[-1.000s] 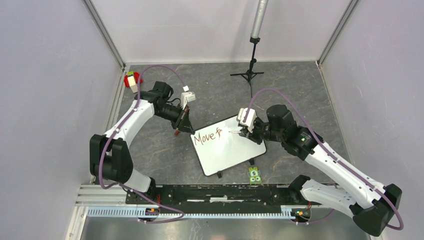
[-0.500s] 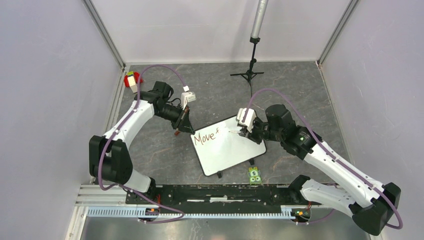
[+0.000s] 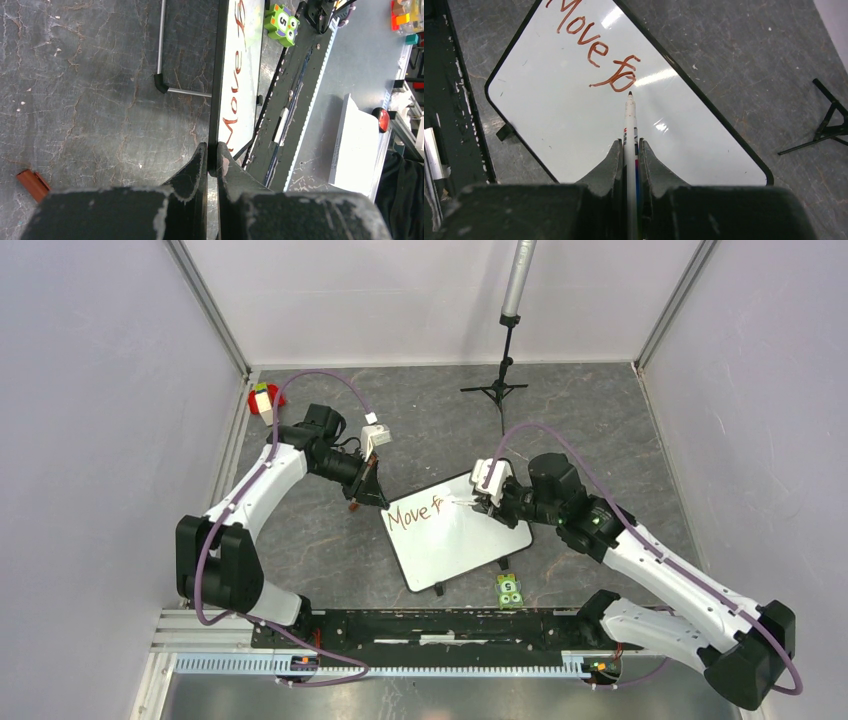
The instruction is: Write a sentence on the whiteboard
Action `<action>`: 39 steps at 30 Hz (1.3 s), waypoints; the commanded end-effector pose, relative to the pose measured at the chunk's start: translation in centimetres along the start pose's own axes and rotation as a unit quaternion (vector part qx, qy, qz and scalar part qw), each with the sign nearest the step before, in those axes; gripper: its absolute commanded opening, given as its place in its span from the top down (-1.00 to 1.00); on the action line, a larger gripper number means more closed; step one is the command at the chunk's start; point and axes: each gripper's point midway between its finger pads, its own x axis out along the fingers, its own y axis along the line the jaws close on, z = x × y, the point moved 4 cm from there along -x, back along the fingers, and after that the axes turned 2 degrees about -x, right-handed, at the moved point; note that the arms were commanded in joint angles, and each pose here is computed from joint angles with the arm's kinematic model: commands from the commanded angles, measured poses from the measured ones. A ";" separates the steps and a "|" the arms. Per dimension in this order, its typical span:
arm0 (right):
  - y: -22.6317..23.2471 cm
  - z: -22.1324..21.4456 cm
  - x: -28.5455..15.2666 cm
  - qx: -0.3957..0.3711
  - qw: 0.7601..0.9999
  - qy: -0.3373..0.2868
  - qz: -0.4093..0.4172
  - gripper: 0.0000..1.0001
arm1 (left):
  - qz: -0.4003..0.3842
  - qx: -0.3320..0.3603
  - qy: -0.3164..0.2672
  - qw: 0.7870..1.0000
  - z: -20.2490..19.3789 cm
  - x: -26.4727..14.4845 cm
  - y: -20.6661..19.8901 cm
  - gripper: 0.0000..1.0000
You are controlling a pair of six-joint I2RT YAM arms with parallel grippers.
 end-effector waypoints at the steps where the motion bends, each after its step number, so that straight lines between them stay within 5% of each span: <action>1: -1.4 1.6 0.4 -0.020 0.998 -0.040 -0.037 1.00 | 0.019 -0.016 0.043 0.999 -2.2 0.2 0.0 0.95; 39: -1.6 0.8 2.8 -0.024 0.999 -0.009 -0.033 1.00 | 0.022 0.005 0.066 0.998 -1.3 1.2 -0.1 0.95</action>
